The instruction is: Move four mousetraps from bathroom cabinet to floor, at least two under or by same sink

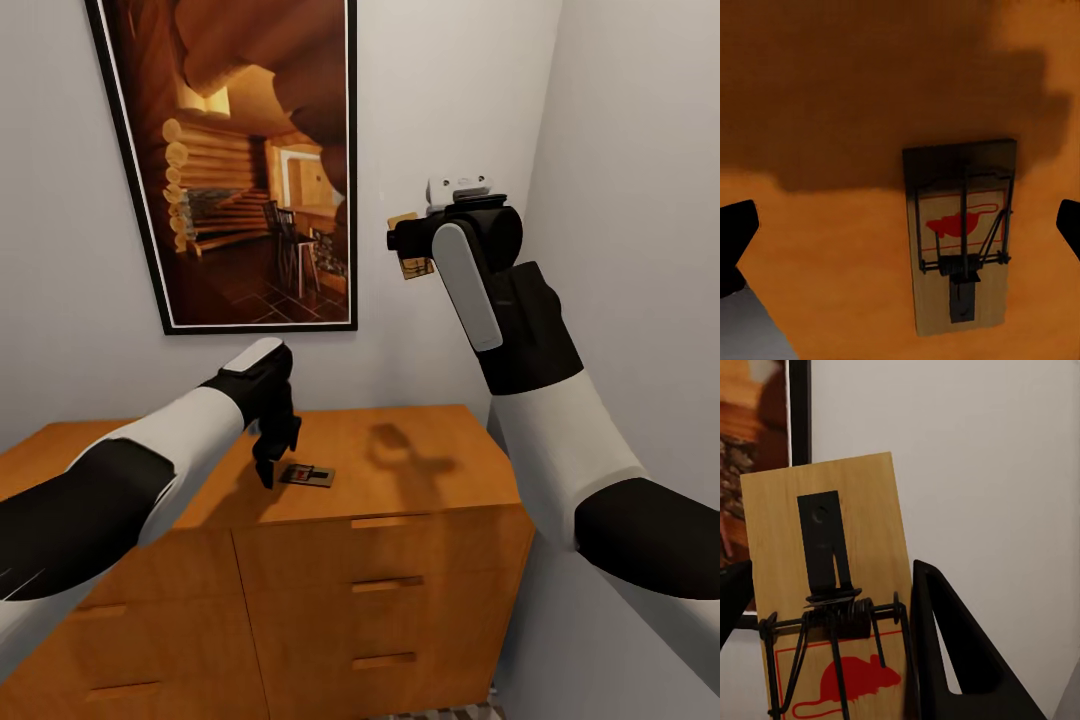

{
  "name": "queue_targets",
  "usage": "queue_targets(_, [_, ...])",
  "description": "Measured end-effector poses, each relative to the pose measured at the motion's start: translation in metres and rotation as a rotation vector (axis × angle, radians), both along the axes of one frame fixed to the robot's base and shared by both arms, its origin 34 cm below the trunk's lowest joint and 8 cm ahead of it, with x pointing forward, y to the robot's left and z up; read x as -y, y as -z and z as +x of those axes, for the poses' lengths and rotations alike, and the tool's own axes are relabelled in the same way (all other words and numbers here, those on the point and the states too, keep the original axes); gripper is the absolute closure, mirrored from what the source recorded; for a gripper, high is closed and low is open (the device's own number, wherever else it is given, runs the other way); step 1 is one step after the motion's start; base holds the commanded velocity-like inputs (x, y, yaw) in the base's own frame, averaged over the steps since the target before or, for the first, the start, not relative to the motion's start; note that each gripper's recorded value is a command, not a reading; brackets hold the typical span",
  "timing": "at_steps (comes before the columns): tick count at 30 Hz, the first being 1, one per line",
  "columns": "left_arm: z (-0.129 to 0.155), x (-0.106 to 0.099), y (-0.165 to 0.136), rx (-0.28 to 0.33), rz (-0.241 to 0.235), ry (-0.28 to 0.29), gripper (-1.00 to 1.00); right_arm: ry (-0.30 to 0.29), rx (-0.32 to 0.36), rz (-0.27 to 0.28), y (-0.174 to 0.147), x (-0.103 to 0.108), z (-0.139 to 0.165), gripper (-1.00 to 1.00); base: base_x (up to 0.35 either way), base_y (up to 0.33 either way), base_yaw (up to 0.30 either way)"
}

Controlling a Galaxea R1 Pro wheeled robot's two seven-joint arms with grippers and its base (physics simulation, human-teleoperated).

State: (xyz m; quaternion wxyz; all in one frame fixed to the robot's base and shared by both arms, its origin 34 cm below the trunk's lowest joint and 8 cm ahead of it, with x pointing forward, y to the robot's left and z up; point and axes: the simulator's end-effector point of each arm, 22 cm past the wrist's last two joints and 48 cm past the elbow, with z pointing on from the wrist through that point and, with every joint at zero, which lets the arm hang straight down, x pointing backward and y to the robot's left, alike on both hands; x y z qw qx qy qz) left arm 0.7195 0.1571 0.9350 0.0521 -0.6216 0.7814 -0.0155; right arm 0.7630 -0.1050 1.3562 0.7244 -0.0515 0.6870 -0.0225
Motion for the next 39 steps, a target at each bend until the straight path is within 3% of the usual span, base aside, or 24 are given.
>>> queue_targets(23, [-0.010, -0.028, -0.016, -0.077, 0.030, -0.087, -1.00, 0.000, 0.000, 0.000, 0.000, 0.000, 0.000, 1.00, 0.000, 0.000, 0.000])
queue_targets(27, [-0.010, -0.027, -0.017, -0.083, 0.024, -0.072, -1.00, 0.001, 0.000, 0.000, 0.000, 0.001, 0.000, 1.00, 0.000, 0.000, 0.000])
queue_targets(32, [-0.011, -0.015, -0.019, -0.090, -0.024, -0.019, -1.00, 0.002, 0.000, 0.001, 0.000, 0.002, 0.000, 1.00, 0.000, 0.000, 0.000])
queue_targets(39, [-0.010, -0.012, -0.024, -0.086, -0.041, -0.001, -1.00, 0.002, 0.000, 0.001, 0.000, 0.002, 0.000, 1.00, 0.000, 0.000, 0.000])
